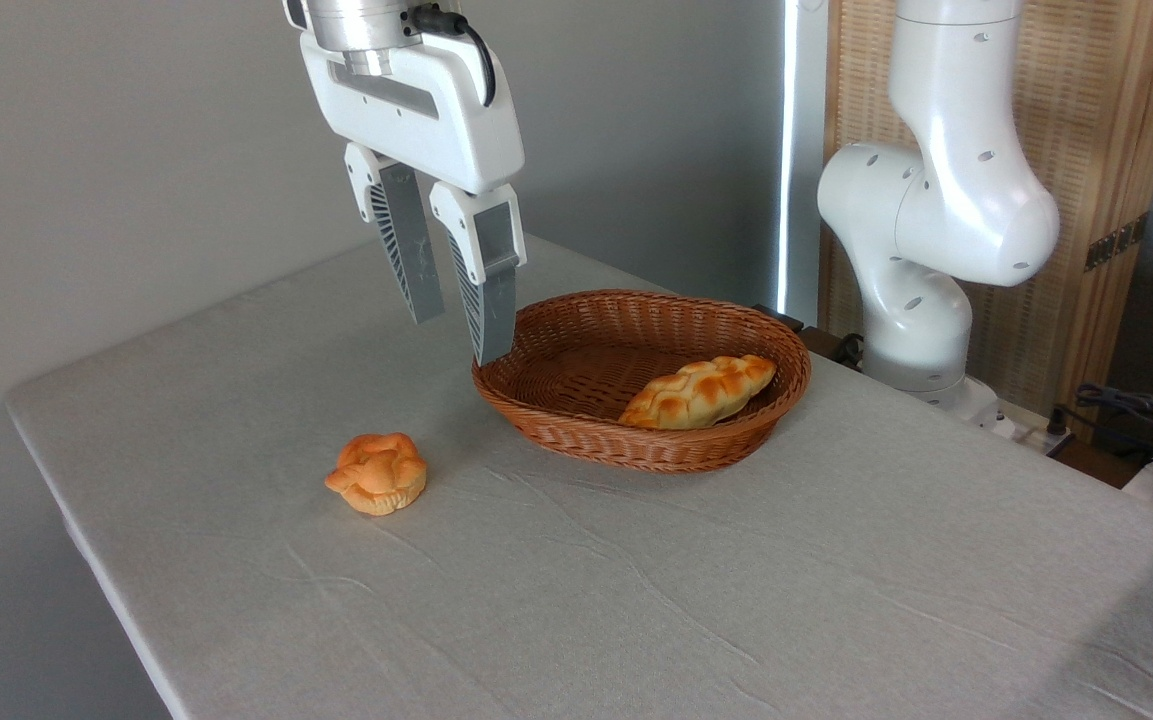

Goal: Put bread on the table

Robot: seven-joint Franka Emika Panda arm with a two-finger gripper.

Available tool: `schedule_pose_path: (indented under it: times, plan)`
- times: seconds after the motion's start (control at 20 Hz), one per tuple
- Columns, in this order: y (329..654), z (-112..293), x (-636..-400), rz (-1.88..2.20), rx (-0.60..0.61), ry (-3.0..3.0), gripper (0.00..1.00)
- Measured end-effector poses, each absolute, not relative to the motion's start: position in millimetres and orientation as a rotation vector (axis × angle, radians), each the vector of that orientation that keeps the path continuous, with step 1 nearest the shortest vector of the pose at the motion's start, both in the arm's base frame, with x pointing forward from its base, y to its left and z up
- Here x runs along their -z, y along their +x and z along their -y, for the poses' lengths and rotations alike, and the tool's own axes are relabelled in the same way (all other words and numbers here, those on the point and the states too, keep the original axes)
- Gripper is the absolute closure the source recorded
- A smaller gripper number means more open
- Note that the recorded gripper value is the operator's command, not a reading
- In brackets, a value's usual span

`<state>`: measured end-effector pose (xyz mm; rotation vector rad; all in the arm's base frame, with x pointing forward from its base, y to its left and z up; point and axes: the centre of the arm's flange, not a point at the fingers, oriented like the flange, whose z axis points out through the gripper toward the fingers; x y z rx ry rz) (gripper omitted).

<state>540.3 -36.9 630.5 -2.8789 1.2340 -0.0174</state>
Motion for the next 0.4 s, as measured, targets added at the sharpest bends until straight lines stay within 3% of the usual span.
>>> schedule_pose_path:
  times: [0.4]
  plan:
    - [540.5, 34.5, -630.9, -1.227, 0.018, -2.881, 0.0]
